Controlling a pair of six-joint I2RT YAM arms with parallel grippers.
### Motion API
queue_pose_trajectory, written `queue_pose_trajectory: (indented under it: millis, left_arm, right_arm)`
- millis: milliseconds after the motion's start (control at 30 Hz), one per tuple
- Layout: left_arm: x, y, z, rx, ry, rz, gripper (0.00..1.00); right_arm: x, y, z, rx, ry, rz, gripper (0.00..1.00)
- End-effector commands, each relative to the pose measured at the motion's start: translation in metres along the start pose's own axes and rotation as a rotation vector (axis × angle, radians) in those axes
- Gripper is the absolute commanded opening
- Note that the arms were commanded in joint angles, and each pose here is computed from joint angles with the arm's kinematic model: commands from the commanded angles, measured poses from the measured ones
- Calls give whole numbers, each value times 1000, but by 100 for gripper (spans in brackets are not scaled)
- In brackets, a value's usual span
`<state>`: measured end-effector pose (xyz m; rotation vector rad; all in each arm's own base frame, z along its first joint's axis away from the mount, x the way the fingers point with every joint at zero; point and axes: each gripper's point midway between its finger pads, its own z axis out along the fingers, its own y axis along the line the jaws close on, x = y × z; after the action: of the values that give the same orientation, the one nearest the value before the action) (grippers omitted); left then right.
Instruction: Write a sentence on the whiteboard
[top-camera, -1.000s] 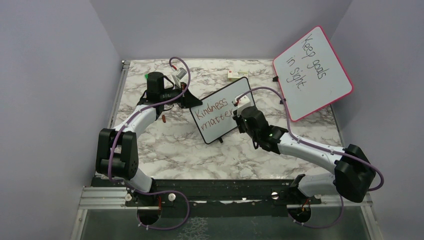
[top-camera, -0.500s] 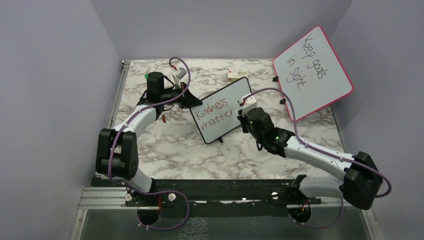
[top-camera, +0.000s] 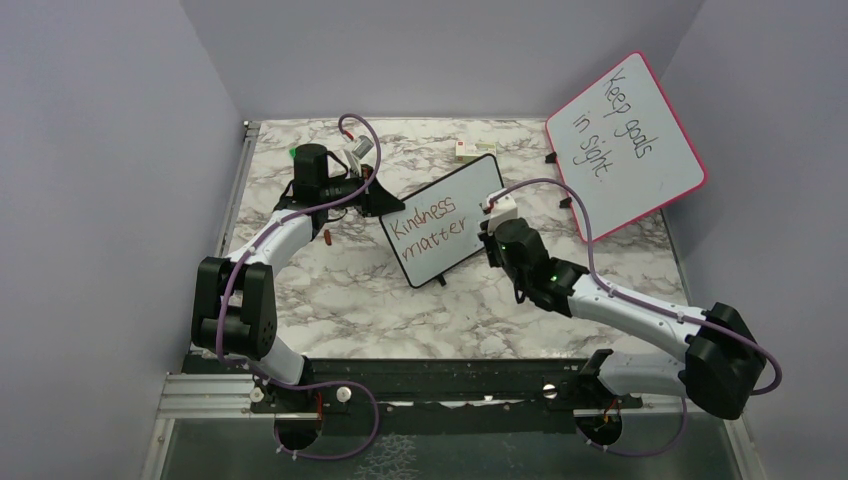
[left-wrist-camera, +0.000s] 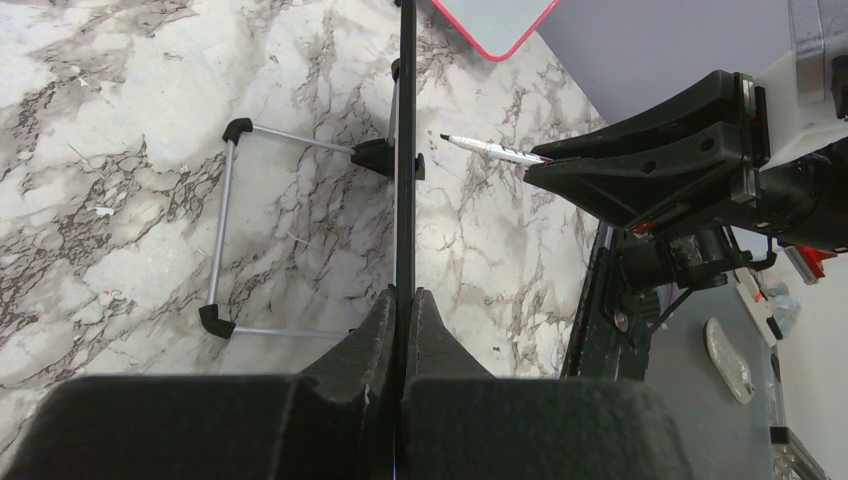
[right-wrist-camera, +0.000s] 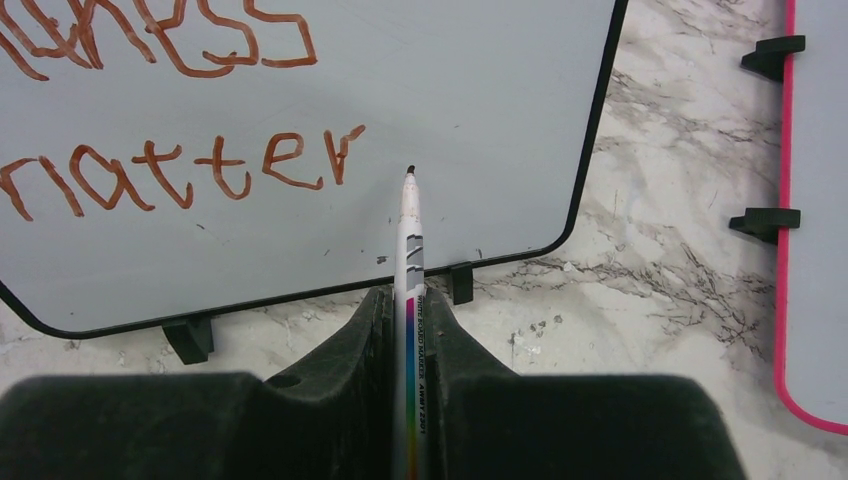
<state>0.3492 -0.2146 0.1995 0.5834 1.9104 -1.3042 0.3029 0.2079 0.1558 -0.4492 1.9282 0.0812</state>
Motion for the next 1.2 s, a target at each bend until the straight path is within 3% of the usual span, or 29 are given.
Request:
queue_pose_trajectory:
  millis: [0,1167]
  left_arm:
    - [13,4,-2,-30,36,-45,0]
    - [12,2,-2,-20,36,-42,0]
  right_arm:
    - [-4,-8,2,39,-34,36,1]
    - [-14,4,23,-1,-81,75,1]
